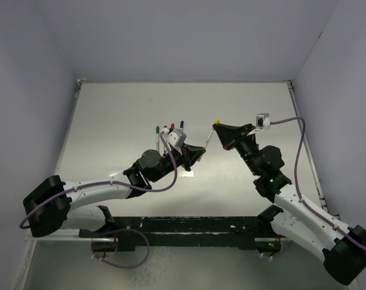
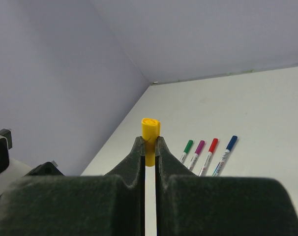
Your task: Insert the pens into the pen caps
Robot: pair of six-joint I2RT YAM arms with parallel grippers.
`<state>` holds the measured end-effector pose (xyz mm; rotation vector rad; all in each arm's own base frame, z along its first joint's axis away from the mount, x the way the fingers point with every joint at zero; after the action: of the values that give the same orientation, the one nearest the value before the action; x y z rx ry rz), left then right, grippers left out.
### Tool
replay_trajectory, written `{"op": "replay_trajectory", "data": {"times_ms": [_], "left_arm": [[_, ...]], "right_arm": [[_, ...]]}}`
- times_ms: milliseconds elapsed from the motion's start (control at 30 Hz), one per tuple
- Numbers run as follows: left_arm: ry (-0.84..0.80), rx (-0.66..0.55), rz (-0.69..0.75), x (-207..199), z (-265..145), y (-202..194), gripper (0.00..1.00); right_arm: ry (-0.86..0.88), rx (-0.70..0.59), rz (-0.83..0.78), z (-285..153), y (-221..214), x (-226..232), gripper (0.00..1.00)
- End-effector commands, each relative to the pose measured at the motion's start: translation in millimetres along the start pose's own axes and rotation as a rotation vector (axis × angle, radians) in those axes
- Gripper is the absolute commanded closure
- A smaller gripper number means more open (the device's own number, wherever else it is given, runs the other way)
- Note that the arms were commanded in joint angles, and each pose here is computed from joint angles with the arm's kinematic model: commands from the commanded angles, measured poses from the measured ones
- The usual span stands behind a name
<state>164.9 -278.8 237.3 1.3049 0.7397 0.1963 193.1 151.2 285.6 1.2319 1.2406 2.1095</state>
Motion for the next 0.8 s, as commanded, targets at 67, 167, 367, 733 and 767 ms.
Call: {"op": "replay_trajectory", "data": {"times_ms": [67,167,367,733,767], "left_arm": [[-0.030,-0.037,0.003,-4,2,5,1.00],[-0.033,-0.006,-0.001,-1,-1,-4,1.00],[-0.018,0.005,-0.008,1,-6,-8,1.00],[-0.008,-0.049,0.002,1,-6,2,1.00],[-0.009,-0.051,0.003,0,-6,2,1.00]], "right_arm": [[0.044,-0.064,0.009,2,14,8,1.00],[0.045,-0.060,0.004,3,13,8,1.00],[0.040,-0.058,0.002,3,13,8,1.00],[0.046,-0.044,0.007,1,10,7,1.00],[0.045,-0.042,0.007,1,9,7,1.00]]}}
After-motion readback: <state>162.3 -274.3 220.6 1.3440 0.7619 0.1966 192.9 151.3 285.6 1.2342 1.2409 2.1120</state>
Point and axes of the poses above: each gripper's point midway between its finger pads, its own z axis out along the fingers, its own x axis along the line the jaws close on, y = z × x, the point moved 10 cm from there along -z, back along the fingers, and after that the axes turned 4 degrees about -z, right-handed, at the moved point
